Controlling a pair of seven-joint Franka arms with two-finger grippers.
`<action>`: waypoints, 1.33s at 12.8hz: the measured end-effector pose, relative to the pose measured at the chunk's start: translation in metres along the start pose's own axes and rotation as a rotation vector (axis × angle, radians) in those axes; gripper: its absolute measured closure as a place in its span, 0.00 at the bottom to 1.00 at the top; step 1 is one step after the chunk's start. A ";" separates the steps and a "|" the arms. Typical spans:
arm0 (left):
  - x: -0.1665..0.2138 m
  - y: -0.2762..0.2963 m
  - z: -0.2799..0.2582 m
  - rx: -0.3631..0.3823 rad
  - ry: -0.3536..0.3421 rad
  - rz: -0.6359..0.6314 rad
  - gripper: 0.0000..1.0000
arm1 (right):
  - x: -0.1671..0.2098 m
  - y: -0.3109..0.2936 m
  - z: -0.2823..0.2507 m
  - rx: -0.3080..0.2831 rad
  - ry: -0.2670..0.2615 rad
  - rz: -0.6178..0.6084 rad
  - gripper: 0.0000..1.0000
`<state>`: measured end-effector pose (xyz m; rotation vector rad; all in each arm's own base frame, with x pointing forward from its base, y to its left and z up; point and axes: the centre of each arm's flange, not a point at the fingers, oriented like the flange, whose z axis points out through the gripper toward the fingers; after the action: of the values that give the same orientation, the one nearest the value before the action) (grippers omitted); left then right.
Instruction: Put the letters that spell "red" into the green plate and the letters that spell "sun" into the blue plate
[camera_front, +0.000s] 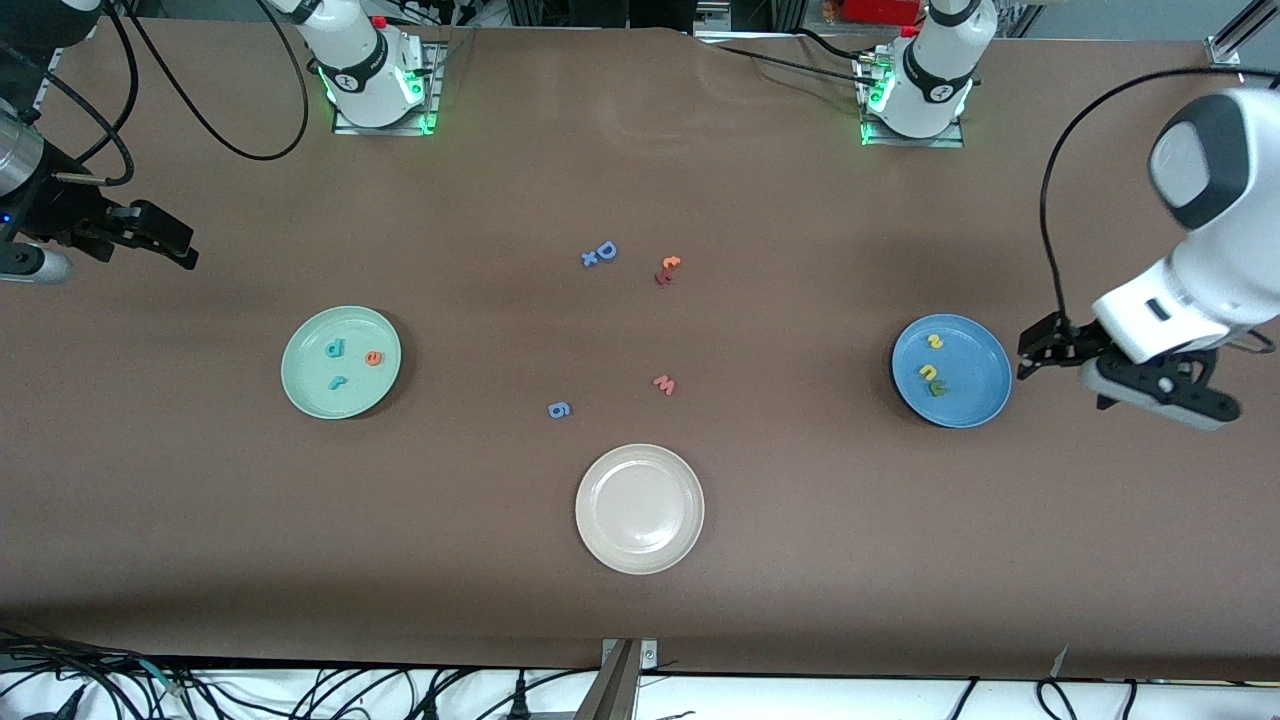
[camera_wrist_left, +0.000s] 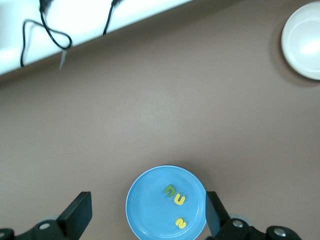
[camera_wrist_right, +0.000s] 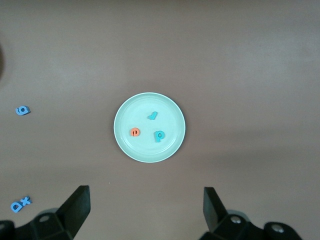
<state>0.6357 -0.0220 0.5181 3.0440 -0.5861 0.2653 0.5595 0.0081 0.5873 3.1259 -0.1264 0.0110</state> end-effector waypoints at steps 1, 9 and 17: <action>0.004 0.002 -0.019 0.007 0.025 0.009 0.00 | 0.000 0.000 0.000 0.000 0.001 0.000 0.00; 0.013 0.005 -0.032 0.016 0.045 0.011 0.00 | 0.000 0.007 0.001 -0.001 -0.009 0.012 0.00; 0.011 0.010 -0.070 -0.011 -0.020 -0.255 0.00 | 0.001 0.006 0.005 -0.002 -0.018 0.011 0.00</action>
<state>0.6311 -0.0314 0.5890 3.0682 -0.1941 0.2221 0.5604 0.0020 0.5821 3.1243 -0.1435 -0.0172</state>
